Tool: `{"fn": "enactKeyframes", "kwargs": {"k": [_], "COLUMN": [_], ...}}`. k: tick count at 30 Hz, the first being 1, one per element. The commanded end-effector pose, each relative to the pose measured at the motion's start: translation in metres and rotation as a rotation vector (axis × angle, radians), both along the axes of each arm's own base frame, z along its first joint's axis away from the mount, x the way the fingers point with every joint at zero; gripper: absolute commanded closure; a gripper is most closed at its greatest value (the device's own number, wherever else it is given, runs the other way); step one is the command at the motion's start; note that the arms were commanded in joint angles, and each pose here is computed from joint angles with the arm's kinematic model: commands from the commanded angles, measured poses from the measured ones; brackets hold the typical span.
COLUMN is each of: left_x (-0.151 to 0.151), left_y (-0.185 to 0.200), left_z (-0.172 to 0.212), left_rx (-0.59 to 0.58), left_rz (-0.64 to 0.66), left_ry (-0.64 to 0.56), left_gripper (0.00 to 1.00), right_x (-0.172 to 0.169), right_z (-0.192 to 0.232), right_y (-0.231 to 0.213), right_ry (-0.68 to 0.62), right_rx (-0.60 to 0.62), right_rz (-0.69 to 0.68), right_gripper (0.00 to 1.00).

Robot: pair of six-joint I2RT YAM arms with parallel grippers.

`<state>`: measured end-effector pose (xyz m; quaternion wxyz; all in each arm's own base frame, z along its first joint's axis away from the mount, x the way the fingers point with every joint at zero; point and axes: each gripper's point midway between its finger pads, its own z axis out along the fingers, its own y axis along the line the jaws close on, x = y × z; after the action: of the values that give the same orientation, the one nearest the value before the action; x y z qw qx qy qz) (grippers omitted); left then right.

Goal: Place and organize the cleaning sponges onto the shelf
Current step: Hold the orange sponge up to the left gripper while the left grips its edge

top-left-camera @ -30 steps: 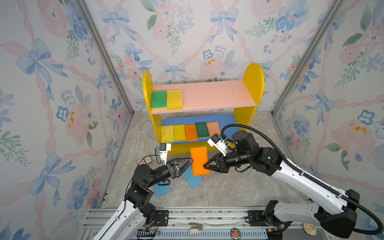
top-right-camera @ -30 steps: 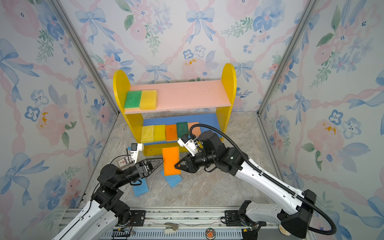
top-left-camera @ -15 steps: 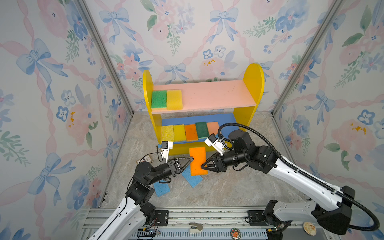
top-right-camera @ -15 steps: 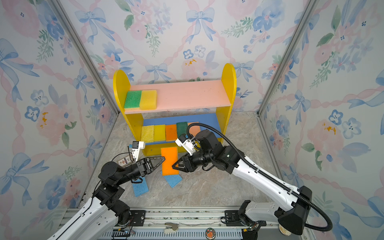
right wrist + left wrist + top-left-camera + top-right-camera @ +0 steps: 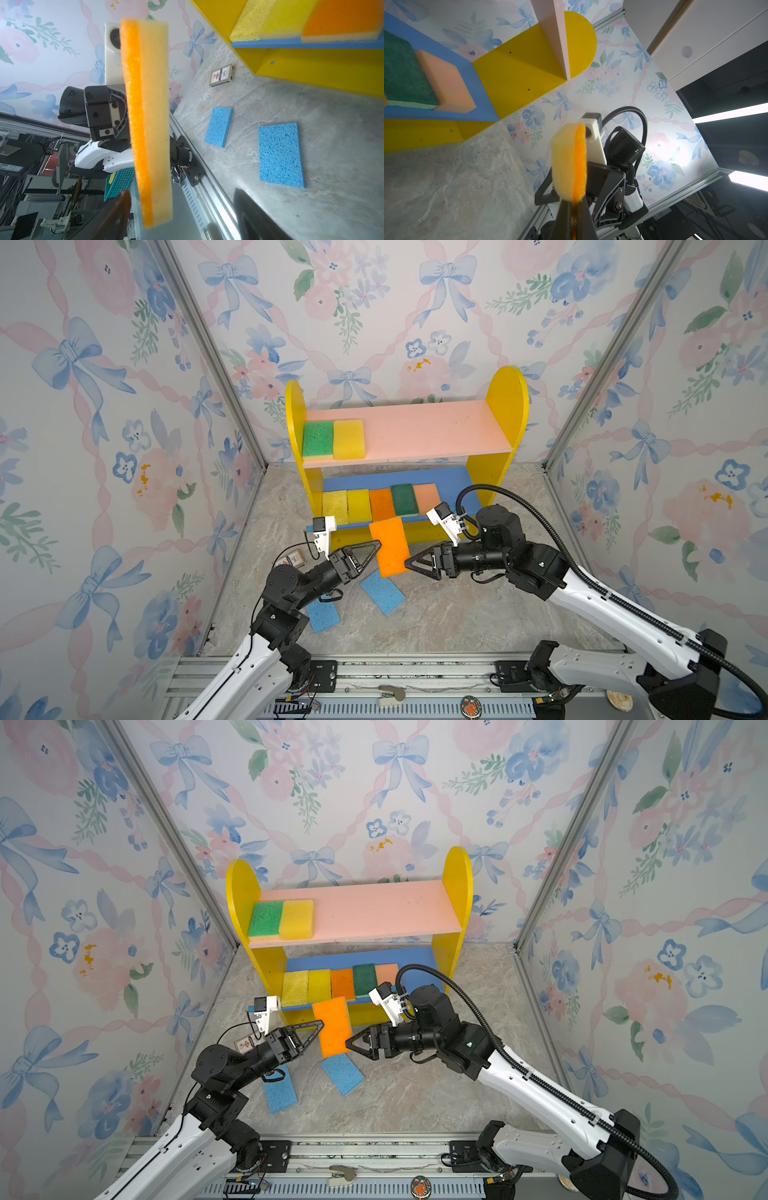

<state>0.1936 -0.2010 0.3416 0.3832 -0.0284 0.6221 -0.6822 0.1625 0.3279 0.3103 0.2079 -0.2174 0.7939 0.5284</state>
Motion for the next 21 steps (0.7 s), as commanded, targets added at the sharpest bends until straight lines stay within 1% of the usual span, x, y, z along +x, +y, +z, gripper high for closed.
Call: {"fn": "enactKeyframes", "kwargs": {"k": [1, 5, 14, 21], "left_x": [-0.001, -0.001, -0.002, -0.001], "left_y": [0.007, 0.007, 0.004, 0.002], "left_z": [0.027, 0.025, 0.025, 0.023], "left_rx": [-0.065, -0.063, -0.055, -0.047], "left_rz": [0.031, 0.032, 0.016, 0.008], "left_ry": [-0.043, -0.038, -0.039, -0.036], "left_gripper": [0.95, 0.96, 0.96, 0.96], "right_x": [-0.003, -0.002, 0.004, 0.003], "right_z": [0.016, 0.021, 0.034, 0.038], "right_y": [0.010, 0.012, 0.016, 0.020], "right_ry": [-0.026, -0.036, -0.051, -0.048], "right_rx": [0.036, 0.054, 0.095, 0.111], "right_rz": [0.004, -0.009, -0.027, -0.026], "right_gripper": [0.26, 0.33, 0.40, 0.59]}}
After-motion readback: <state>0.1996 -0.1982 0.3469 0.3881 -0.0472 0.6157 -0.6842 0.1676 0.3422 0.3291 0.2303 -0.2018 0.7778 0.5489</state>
